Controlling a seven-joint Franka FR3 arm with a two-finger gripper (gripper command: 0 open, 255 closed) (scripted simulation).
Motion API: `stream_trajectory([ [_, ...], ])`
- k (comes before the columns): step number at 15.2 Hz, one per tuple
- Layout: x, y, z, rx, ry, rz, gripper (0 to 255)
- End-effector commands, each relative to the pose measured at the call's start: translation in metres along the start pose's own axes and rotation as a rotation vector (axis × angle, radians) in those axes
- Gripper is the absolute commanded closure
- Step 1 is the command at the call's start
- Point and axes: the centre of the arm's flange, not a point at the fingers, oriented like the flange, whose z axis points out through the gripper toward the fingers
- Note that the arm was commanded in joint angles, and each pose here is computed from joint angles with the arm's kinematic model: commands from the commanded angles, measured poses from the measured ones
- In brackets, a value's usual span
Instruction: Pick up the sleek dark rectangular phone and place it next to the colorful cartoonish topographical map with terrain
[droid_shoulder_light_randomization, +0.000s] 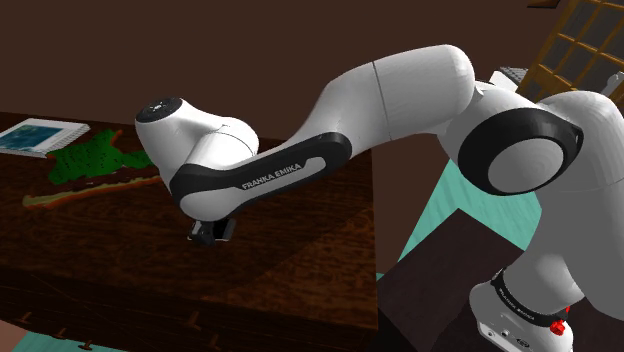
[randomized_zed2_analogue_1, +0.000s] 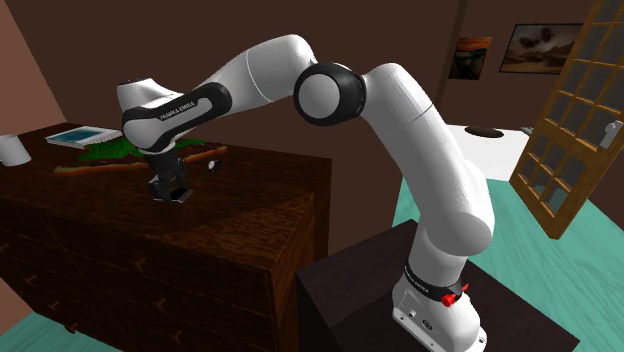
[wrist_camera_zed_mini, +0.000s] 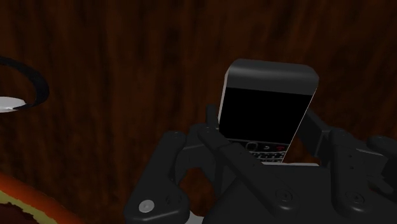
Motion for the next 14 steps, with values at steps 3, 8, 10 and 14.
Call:
stream_trajectory([
  [3,0.0,0.0,0.0,0.0,0.0,0.0,0],
  [8,0.0,0.0,-0.013,0.0,0.0,0.0,0],
  [10,0.0,0.0,-0.04,0.0,0.0,0.0,0],
  [14,0.0,0.0,-0.05,0.0,0.0,0.0,0],
])
